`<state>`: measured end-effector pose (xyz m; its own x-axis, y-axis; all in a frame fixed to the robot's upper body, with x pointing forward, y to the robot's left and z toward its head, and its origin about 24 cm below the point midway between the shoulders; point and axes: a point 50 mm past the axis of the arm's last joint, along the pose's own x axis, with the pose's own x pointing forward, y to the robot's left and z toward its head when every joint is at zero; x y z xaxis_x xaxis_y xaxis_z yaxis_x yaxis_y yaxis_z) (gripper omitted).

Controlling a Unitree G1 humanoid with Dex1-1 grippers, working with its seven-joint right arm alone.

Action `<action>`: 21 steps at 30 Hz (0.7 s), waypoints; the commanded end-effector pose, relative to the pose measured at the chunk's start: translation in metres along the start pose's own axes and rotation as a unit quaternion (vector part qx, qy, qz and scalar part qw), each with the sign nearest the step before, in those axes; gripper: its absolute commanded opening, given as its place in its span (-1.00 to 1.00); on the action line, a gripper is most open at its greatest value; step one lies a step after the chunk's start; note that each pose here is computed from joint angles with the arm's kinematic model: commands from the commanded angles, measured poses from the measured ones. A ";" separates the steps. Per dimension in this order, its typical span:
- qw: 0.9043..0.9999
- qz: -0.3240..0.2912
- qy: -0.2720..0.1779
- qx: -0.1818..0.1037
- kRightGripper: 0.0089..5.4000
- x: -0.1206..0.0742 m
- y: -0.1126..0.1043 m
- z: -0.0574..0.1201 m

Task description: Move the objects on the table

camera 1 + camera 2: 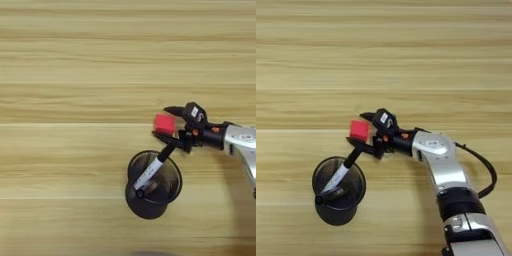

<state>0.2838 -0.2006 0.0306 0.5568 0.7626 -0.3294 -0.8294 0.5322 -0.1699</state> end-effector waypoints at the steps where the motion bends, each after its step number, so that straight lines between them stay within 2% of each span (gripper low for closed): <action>1: 0.998 -0.020 -0.029 -0.051 0.29 0.000 -0.016 0.027; 6: 0.998 -0.019 -0.032 -0.051 0.09 0.000 -0.016 0.028; 15: 0.998 -0.016 -0.034 -0.052 -0.14 0.000 -0.015 0.028; 21: 0.998 -0.014 -0.039 -0.054 -0.15 0.001 -0.014 0.031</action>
<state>0.2838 -0.1979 0.0320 0.5485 0.7713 -0.3228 -0.8354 0.5217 -0.1728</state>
